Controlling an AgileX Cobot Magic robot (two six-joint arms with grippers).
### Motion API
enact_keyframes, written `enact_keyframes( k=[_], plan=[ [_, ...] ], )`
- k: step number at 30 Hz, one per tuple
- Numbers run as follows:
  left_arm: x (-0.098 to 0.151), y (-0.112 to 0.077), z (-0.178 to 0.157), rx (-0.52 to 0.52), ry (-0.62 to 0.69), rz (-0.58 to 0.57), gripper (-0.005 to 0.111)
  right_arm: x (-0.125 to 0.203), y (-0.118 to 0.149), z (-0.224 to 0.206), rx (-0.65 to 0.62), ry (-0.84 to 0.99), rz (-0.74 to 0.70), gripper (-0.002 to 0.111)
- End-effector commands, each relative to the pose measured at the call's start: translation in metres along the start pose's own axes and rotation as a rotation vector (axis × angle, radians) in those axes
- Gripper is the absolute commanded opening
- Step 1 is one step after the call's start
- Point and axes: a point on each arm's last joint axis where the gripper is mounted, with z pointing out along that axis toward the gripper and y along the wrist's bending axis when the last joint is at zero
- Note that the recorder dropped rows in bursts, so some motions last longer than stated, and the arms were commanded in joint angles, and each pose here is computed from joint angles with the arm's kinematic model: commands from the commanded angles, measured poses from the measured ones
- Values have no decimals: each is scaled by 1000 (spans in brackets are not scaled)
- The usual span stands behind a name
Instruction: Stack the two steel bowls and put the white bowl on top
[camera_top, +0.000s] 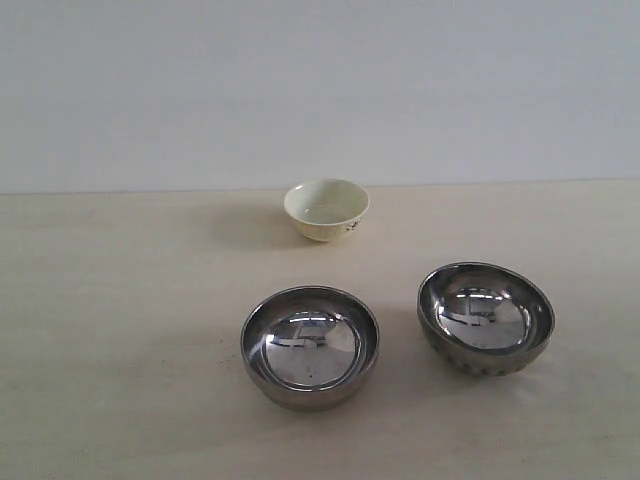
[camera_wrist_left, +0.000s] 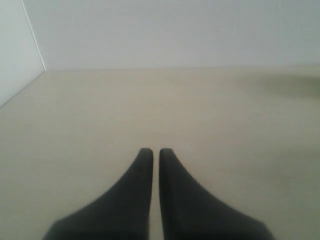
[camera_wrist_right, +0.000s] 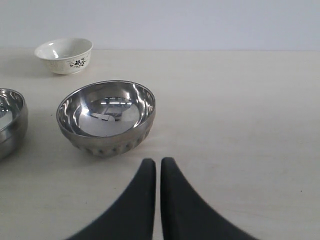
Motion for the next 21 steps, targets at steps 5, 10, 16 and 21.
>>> enact_keyframes(
  k=[5,10,16,21],
  plan=[
    [1,0,0,-2,4,2,4,-1,-1,0,9,-13,-10,0],
    [1,0,0,-2,4,2,4,-1,-1,0,9,-13,-10,0],
    [1,0,0,-2,4,2,4,-1,-1,0,9,-13,-16,0],
    [1,0,0,-2,4,2,4,-1,-1,0,9,-13,-33,0]
  ],
)
